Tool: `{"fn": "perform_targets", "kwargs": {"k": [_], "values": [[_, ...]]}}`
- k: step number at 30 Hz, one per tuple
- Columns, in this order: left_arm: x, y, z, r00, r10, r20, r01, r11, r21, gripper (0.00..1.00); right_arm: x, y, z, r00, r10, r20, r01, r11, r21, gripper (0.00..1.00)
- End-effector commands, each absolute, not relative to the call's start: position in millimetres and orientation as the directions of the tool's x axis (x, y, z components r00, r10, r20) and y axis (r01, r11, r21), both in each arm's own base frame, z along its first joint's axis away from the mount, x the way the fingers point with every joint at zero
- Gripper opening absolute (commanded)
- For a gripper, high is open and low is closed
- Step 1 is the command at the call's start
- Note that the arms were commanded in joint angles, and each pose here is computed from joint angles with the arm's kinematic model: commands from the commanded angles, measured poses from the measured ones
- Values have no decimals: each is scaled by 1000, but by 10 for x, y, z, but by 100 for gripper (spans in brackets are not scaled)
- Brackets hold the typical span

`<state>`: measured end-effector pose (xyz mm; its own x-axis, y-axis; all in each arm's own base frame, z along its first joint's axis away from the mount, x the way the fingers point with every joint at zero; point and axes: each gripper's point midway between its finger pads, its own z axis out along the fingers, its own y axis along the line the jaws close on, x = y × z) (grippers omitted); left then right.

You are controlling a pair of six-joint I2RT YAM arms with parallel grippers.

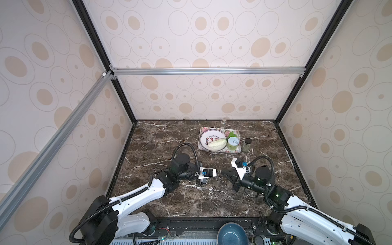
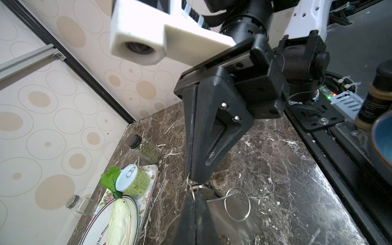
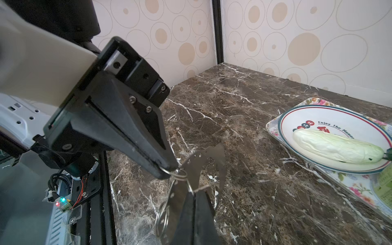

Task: Attach keys to a key ring
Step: Insert the key into the keyring.

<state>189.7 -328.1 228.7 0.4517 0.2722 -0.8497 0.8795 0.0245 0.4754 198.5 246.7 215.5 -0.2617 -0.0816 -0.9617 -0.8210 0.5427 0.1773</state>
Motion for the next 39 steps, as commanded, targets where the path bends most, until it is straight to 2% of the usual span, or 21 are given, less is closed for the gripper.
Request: {"fn": "perform_targets", "kwargs": {"k": [1, 9, 15, 22, 24, 27, 32, 39], "values": [[1761, -3321, 2507, 523, 188, -831, 846, -3, 532, 0, 2029, 2451, 2161, -256, -65, -965, -809, 561, 176, 0], [1862, -3341, 2585, 474, 194, -859, 869, 58, 492, 0, 2006, 2431, 2192, -241, -58, -969, -811, 560, 168, 0], [1973, -3343, 2714, 408, 175, -896, 891, 140, 433, 0, 2007, 2416, 2205, -242, -55, -969, -807, 565, 169, 7], [2307, -3329, 3011, 159, 65, -985, 919, 356, 171, 0, 2035, 2329, 2252, -227, -30, -973, -781, 603, 164, 37], [2464, -3280, 3123, 69, 24, -997, 893, 445, 72, 0, 2050, 2275, 2279, -217, -20, -976, -765, 624, 157, 42], [2532, -3184, 3291, -3, -87, -996, 863, 503, -47, 0, 2057, 2203, 2312, -198, -6, -980, -747, 648, 147, 46], [2480, -2984, 3509, -90, -250, -964, 831, 515, -211, 0, 2090, 2119, 2331, -175, 4, -985, -718, 683, 130, 52], [2435, -2938, 3563, -110, -286, -952, 829, 501, -247, 0, 2109, 2163, 2303, -183, -9, -983, -726, 676, 129, 54]]}}
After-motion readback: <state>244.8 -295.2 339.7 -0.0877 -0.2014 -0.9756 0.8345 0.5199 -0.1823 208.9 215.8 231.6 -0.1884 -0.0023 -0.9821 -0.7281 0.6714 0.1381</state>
